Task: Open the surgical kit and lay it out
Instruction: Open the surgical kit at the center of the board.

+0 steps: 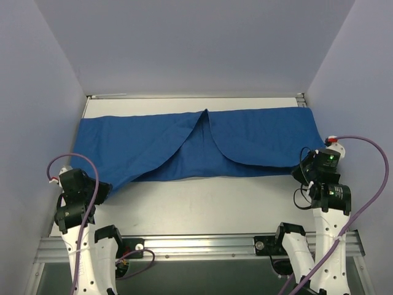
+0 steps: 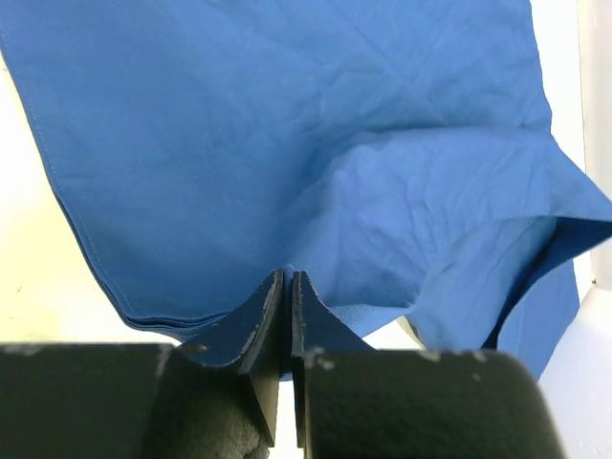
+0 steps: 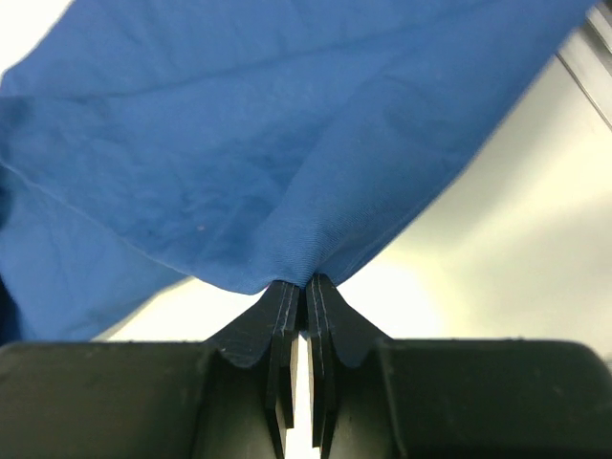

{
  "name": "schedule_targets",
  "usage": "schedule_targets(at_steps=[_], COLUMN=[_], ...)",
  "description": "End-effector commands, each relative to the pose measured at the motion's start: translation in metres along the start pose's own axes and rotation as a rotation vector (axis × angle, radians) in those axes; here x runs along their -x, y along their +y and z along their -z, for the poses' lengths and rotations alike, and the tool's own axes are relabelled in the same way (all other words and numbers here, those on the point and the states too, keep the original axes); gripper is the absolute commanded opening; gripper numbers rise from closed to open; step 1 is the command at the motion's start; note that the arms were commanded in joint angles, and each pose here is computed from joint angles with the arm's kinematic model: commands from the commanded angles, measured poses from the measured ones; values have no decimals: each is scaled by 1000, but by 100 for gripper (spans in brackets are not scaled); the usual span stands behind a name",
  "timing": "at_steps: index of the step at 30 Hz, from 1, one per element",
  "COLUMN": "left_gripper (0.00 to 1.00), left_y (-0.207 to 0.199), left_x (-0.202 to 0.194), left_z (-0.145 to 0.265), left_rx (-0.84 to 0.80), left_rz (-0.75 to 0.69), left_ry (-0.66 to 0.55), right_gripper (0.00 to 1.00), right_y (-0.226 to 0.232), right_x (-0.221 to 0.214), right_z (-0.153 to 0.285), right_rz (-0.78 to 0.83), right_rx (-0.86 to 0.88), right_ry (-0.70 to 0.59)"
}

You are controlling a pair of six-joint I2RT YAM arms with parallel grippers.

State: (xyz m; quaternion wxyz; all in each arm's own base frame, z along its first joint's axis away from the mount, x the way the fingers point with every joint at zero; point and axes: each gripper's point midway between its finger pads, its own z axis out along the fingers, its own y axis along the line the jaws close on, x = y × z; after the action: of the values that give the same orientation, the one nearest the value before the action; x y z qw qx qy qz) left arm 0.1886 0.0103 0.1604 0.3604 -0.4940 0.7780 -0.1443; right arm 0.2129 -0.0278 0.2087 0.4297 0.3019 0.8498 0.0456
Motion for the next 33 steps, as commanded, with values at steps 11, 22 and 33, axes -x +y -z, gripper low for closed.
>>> schedule_targets(at_steps=[11,22,33], left_gripper=[10,6,11], left_y=[-58,-83,-84], left_x=[23,86,114], left_z=[30,85,132], left_rx=[-220,-119,-126], left_rz=[-188,-355,-413], left_ry=[-91,-316,-515], right_gripper=[0,0,0], right_y=[-42,-43,-80], right_x=[-13,23,63], right_z=[60,105,180], right_rz=[19,41,-114], right_rx=[-243,-272,-325], right_ry=[102,-34,-455])
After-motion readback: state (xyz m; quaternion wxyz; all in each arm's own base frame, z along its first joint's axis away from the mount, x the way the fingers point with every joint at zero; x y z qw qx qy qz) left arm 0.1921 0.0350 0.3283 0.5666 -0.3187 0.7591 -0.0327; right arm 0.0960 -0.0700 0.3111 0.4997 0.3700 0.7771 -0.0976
